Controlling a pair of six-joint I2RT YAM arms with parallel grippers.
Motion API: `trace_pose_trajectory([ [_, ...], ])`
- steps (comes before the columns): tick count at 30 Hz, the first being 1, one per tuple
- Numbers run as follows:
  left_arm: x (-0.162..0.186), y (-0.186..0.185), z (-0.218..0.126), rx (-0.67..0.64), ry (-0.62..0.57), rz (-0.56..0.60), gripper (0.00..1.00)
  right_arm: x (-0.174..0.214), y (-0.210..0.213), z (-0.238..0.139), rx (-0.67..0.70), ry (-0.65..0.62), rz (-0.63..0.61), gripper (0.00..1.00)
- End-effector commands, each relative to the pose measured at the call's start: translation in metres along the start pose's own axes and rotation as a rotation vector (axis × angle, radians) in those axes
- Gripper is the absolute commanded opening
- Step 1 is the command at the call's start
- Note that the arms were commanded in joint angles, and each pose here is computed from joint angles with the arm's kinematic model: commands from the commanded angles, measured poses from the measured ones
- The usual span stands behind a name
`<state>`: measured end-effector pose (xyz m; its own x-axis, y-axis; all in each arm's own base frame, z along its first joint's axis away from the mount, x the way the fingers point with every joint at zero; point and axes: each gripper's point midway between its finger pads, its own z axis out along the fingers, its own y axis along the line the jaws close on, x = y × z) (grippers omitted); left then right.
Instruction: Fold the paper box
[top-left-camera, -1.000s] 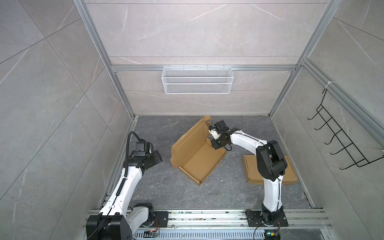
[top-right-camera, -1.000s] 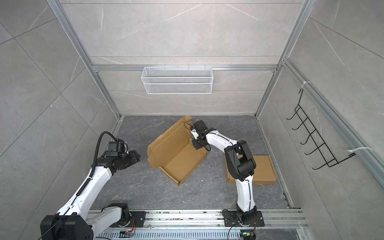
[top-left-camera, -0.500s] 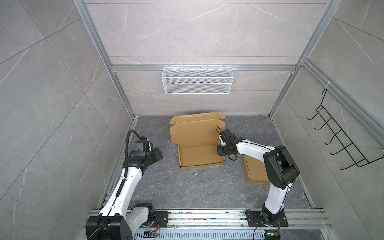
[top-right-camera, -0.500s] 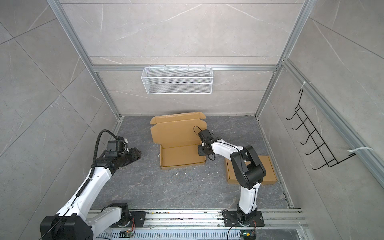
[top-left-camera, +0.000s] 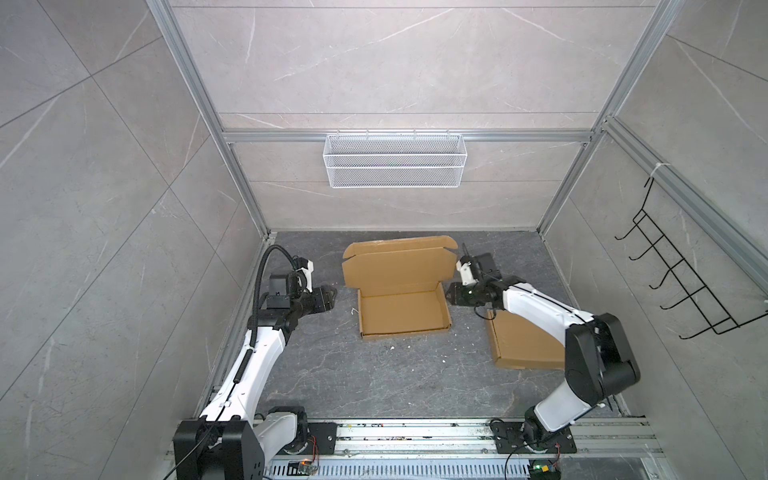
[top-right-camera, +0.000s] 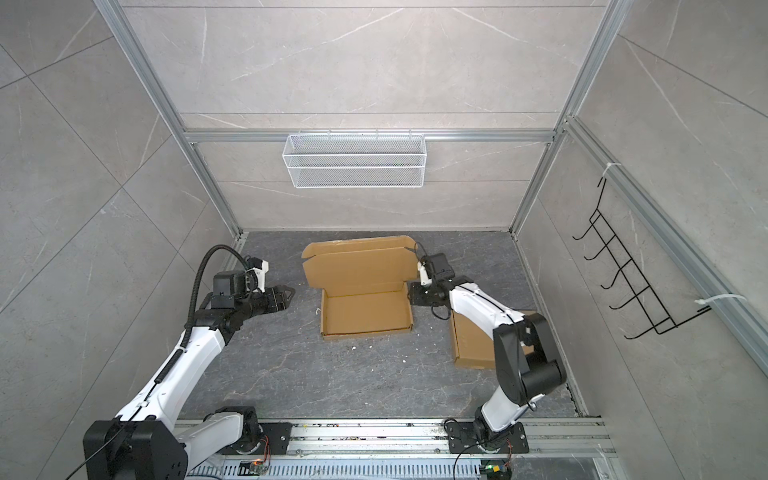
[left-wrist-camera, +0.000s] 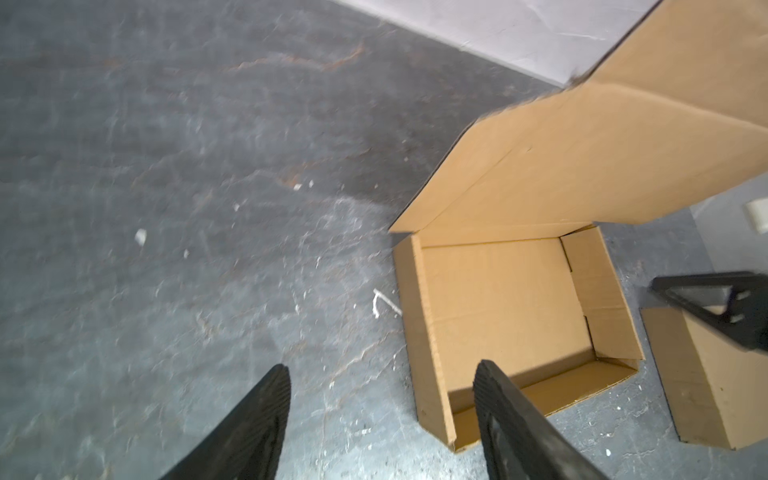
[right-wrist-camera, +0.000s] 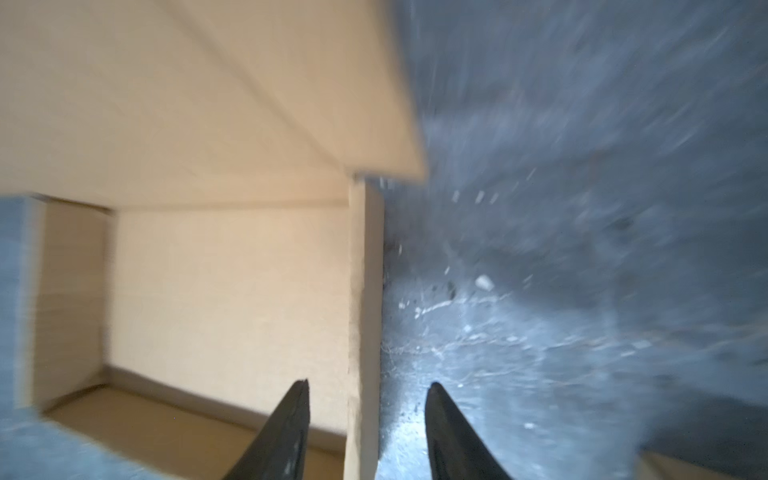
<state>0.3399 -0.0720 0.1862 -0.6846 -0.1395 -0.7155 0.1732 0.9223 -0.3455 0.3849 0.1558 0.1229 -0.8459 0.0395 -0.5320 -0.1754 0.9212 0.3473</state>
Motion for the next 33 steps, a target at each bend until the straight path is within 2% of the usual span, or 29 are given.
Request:
trace_pose_trajectory([
  [1, -0.040, -0.024, 0.004, 0.120, -0.104, 0.177, 0.73, -0.030, 0.014, -0.041, -0.127, -0.119, -0.123, 0.50],
  [4, -0.049, -0.027, 0.017, 0.149, -0.103, 0.229, 0.73, -0.061, 0.018, -0.058, -0.196, -0.236, -0.232, 0.54],
  [6, -0.053, -0.026, 0.024, 0.158, -0.101, 0.258, 0.73, -0.075, 0.018, -0.059, -0.224, -0.246, -0.294, 0.55],
  [13, -0.063, -0.034, 0.042, 0.234, -0.117, 0.298, 0.71, -0.106, 0.015, -0.038, -0.259, -0.229, -0.383, 0.54],
  [21, -0.061, -0.035, 0.062, 0.284, -0.092, 0.276, 0.65, -0.108, 0.032, -0.024, -0.329, -0.251, -0.464, 0.53],
  [24, -0.061, -0.035, 0.066, 0.292, -0.085, 0.269, 0.60, -0.106, 0.038, -0.014, -0.325, -0.232, -0.485, 0.52],
  [28, -0.061, -0.036, 0.065, 0.296, -0.088, 0.279, 0.51, -0.101, 0.041, -0.006, -0.298, -0.211, -0.516, 0.47],
  [33, -0.055, -0.040, 0.068, 0.308, -0.078, 0.278, 0.43, -0.096, 0.041, -0.008, -0.278, -0.221, -0.513, 0.36],
])
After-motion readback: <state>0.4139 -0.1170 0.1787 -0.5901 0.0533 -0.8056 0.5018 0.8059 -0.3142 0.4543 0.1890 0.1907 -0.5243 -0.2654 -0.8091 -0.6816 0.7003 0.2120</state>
